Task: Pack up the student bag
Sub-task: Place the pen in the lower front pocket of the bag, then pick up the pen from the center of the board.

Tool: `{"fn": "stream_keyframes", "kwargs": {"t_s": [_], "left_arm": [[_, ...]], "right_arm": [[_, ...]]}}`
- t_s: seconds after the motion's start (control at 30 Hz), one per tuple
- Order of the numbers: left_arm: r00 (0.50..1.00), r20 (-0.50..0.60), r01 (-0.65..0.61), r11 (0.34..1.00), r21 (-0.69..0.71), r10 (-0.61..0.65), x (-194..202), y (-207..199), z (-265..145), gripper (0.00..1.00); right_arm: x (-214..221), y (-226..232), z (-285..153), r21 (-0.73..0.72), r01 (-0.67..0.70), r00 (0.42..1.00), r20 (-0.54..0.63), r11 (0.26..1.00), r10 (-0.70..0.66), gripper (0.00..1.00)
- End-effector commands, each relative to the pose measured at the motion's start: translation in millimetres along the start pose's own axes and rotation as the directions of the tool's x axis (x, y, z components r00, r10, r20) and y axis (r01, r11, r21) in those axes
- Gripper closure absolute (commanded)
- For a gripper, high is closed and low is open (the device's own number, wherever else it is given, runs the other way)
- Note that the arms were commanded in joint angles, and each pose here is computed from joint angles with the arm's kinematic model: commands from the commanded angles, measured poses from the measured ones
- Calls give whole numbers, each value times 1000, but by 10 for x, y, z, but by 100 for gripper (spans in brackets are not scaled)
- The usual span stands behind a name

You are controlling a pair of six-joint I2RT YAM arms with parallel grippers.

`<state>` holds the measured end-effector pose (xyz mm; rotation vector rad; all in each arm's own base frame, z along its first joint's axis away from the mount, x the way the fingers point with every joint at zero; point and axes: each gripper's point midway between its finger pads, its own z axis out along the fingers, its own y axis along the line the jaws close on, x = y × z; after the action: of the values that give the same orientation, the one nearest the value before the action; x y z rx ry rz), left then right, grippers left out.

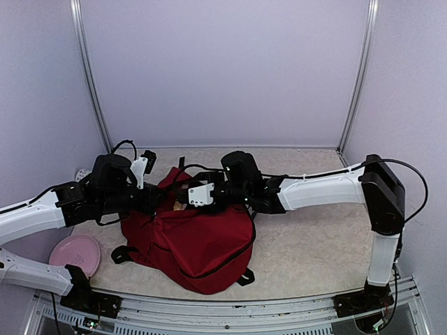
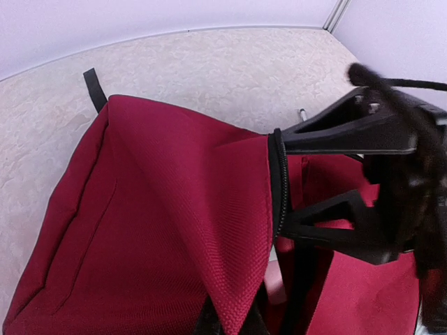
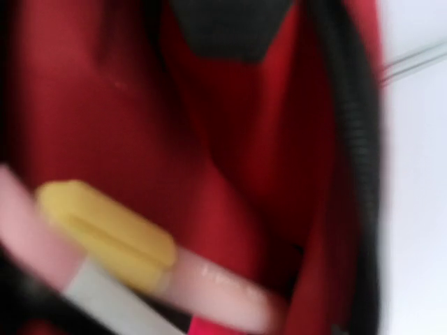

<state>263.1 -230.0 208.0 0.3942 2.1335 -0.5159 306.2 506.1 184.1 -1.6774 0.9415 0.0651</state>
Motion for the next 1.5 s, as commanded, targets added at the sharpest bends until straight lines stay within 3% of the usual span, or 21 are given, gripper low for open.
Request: {"fn": "stream_keyframes", "kwargs": {"t_s": [0.0, 0.17, 0.23, 0.3, 0.37, 0.43, 0.47, 0.53, 0.6, 0.7, 0.9, 1.07, 1.33, 1.47], "left_arm": [[998, 59, 28, 1000, 2, -28, -199, -32, -22, 100], [998, 52, 27, 1000, -5, -26, -177, -19, -1, 100], [998, 54, 27, 1000, -8, -27, -173, -12, -1, 100], [998, 57, 28, 1000, -13, -27, -176, -1, -9, 100], [998, 63, 28, 999, -17, -27, -175, 11, -14, 100], [997, 67, 29, 999, -16, -28, -174, 12, -13, 100], [997, 66, 29, 999, -14, -28, -165, 10, -7, 100], [997, 64, 52, 999, -7, -52, -154, 0, 6, 100], [997, 58, 59, 998, 3, -59, -146, -28, 15, 97], [996, 61, 58, 998, 11, -58, -140, -67, -2, 94], [997, 61, 51, 999, 15, -52, -114, -87, -18, 92], [997, 62, 43, 999, 13, -43, -127, -89, -16, 91], [997, 70, 33, 999, -4, -32, -147, -47, -47, 90], [997, 73, 29, 1000, -1, -29, -157, -52, -49, 90]], "right_arm": [[-487, -315, -565, 20, -129, 983, 131, 991, 125, 22], [-689, -538, -1020, -31, -339, 924, 177, 940, 339, 20], [-503, -724, -1171, -13, -493, 860, 148, 870, 489, 21], [-34, -985, -1277, 88, -701, 713, 75, 708, 697, 22], [712, -1063, -1375, 290, -838, 476, -26, 462, 879, 24], [1440, -901, -1495, 496, -842, 203, -73, 212, 976, 26], [1697, -770, -1519, 558, -815, 123, -99, 157, 987, 24], [2010, -493, -1438, 608, -781, 40, -178, 142, 983, 13], [2202, -289, -1323, 635, -756, 1, -238, 157, 971, 5], [2430, -58, -1181, 669, -721, -43, -308, 184, 950, 1], [2644, 324, -912, 661, -725, -107, -385, 193, 917, 2], [2697, 707, -805, 637, -738, -143, -466, 220, 873, 12], [2788, 1066, -1273, 654, -687, -159, -560, 316, 813, 25], [2856, 1128, -1515, 630, -709, -154, -579, 318, 801, 37]]}}
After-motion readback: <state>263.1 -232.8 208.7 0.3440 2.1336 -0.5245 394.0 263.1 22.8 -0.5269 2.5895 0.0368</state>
